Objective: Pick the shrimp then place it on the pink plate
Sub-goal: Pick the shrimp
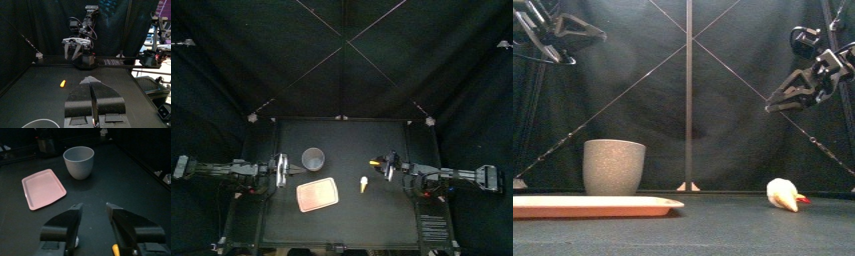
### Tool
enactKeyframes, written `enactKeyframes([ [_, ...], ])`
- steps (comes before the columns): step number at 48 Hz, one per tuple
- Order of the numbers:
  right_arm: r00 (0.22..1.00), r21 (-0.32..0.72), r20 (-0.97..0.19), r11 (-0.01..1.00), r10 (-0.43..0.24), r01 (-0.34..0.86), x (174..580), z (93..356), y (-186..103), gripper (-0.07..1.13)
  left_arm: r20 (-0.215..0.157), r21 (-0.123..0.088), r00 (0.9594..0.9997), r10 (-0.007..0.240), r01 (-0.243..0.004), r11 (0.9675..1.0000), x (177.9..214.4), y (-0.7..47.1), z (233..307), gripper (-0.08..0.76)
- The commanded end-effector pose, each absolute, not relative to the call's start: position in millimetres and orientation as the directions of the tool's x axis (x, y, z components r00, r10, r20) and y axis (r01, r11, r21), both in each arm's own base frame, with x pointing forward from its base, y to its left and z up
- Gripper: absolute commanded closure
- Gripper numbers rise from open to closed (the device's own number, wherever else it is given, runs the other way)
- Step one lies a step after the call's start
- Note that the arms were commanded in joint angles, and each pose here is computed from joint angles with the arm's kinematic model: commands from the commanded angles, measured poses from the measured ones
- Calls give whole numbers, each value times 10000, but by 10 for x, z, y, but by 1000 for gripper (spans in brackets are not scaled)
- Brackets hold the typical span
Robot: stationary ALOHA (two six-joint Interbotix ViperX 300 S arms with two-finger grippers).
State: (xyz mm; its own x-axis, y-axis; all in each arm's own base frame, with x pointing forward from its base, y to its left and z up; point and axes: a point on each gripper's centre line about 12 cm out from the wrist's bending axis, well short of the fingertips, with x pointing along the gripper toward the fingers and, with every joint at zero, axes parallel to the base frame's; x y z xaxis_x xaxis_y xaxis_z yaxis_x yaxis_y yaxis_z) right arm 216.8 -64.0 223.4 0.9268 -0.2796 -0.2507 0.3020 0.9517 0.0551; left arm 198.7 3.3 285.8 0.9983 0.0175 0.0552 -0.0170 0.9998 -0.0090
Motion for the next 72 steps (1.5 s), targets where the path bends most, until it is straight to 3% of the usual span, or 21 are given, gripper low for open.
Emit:
enactKeyframes([
  [1, 9124, 557, -2744, 9422, -3038, 3305, 2129, 2164, -694, 214, 644, -90, 9978, 180, -174, 9998, 2003, 34, 2895, 636],
  [12, 8466, 564, -4250, 9241, -3203, 3779, 1995, 1797, -743, 214, 659, -90, 9976, 195, -190, 9998, 2001, 37, 2888, 636],
  [33, 7354, 393, -5983, 9051, -3181, 4235, 2048, 1380, -873, 216, 736, -74, 9971, 196, -191, 9998, 2000, 37, 2897, 636],
  [48, 6763, -108, -6509, 8949, -3450, 4462, 2143, 1262, -1100, 216, 521, -89, 9984, 196, -192, 9998, 1986, 37, 2809, 636],
  [72, 6053, -119, -7306, 8923, -3159, 4514, 2251, 996, -1185, 229, 537, -74, 9983, 211, -208, 9998, 1986, 40, 2811, 636],
])
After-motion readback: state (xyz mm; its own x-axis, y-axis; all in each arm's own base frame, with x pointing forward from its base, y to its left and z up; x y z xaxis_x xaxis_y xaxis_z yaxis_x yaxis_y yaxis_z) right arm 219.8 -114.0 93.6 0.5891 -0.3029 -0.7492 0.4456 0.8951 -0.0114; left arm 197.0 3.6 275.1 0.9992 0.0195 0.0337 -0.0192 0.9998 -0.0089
